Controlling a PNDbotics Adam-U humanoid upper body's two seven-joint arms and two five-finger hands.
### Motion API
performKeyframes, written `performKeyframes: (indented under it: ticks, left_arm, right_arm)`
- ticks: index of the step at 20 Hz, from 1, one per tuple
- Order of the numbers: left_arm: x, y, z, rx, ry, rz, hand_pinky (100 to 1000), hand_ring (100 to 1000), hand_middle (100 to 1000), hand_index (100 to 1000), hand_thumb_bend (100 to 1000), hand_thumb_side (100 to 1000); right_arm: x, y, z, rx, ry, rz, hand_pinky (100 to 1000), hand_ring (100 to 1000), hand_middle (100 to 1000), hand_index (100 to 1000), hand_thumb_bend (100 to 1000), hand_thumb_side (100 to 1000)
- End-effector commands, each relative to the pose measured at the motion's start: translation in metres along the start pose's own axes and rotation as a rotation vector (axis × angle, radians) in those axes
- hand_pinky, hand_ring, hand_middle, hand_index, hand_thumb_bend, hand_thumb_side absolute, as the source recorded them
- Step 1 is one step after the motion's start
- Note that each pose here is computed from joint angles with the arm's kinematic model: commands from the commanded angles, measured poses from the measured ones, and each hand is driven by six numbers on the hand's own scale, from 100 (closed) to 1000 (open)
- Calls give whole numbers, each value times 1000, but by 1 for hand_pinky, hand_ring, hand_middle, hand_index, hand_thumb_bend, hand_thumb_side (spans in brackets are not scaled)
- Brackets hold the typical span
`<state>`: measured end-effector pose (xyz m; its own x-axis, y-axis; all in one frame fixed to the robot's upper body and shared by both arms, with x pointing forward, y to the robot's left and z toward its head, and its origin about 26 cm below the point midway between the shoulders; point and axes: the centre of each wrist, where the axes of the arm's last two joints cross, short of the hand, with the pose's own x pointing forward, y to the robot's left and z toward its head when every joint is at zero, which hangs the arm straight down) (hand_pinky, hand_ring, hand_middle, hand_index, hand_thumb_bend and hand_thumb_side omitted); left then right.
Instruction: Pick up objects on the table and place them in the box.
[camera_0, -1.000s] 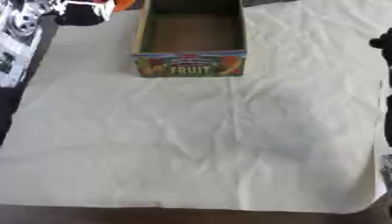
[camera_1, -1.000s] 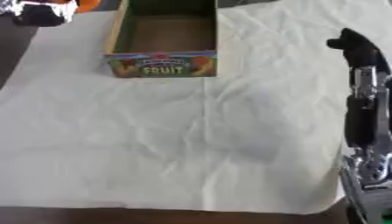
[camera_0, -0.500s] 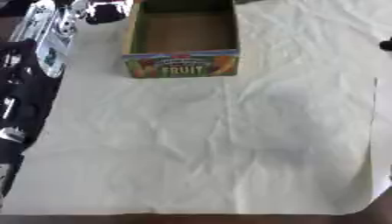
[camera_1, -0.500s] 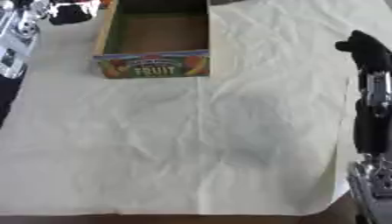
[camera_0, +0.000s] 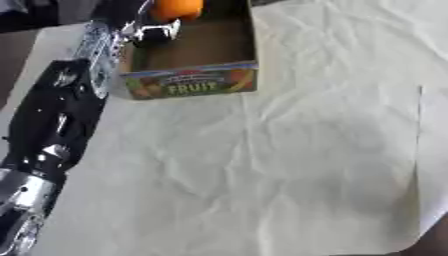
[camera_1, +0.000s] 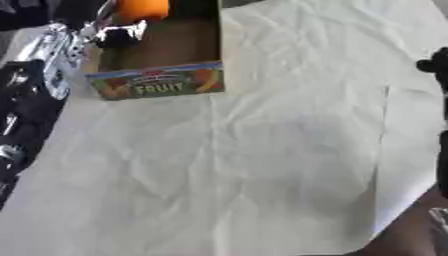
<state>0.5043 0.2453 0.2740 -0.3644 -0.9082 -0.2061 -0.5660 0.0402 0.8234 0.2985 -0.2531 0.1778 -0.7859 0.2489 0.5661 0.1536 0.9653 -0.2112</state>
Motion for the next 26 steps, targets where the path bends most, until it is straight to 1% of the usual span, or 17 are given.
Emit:
performKeyframes:
  ticks: [1,5,7,8,9,10,11,12,15,17,18,20,21,22,23,26]
  left_arm:
    - [-17,11,-1,-4,-20,-50,420,515,629,729,100,185]
    - [-23,6,4,-39,12,-122,454,546,648,749,100,112]
    - [-24,5,4,-37,31,-162,461,554,651,752,100,100]
    - [-23,5,4,-36,36,-183,475,572,661,783,101,100]
    - [-23,6,3,-36,36,-210,484,581,664,796,162,100]
    - [-22,7,2,-35,34,-238,491,588,667,796,187,100]
    - [-22,9,1,-31,30,-275,530,621,676,804,297,119]
    - [-22,11,1,-27,27,-322,571,661,687,815,373,143]
    - [-22,15,-1,-34,5,-487,627,715,709,852,457,192]
    - [-22,14,-1,-54,-2,-553,652,739,730,884,506,249]
    - [-22,13,-1,-67,-1,-569,655,741,734,897,517,279]
    - [-22,12,0,-76,4,-580,654,741,737,908,519,309]
    - [-23,11,0,-80,10,-576,661,744,745,926,526,362]
    - [-23,10,1,-84,17,-568,661,743,745,928,526,368]
    - [-23,10,0,-81,23,-558,649,732,744,938,505,378]
    - [-23,14,-1,-38,40,-527,621,709,734,925,457,343]
  right_arm:
    - [7,-2,-7,20,-40,-5,1000,950,720,874,100,1000]
    - [7,0,-7,30,-41,-12,1000,951,720,874,100,1000]
    - [7,0,-7,35,-39,-15,1000,952,720,874,100,1000]
    - [7,1,-6,37,-38,-16,1000,952,720,874,100,1000]
    - [7,1,-6,40,-37,-18,1000,953,720,874,100,1000]
    - [7,2,-6,43,-35,-20,1000,953,720,875,100,1000]
    - [7,2,-6,46,-33,-21,1000,954,720,875,100,1000]
    - [7,3,-6,49,-31,-23,1000,954,720,875,100,1000]
    - [7,4,-5,53,-27,-25,1000,954,720,875,100,1000]
    - [7,4,-5,56,-26,-26,1000,954,720,876,100,1000]
    - [7,4,-5,57,-25,-27,1000,954,720,876,100,1000]
    - [7,5,-4,59,-23,-29,1000,954,720,876,100,1000]
    - [7,5,-4,60,-22,-29,1000,955,720,876,100,1000]
    - [7,5,-4,60,-21,-30,1000,955,720,876,100,1000]
    - [7,6,-4,62,-21,-31,1000,955,720,876,100,1000]
    - [7,7,-4,67,-18,-36,1000,956,720,877,100,1000]
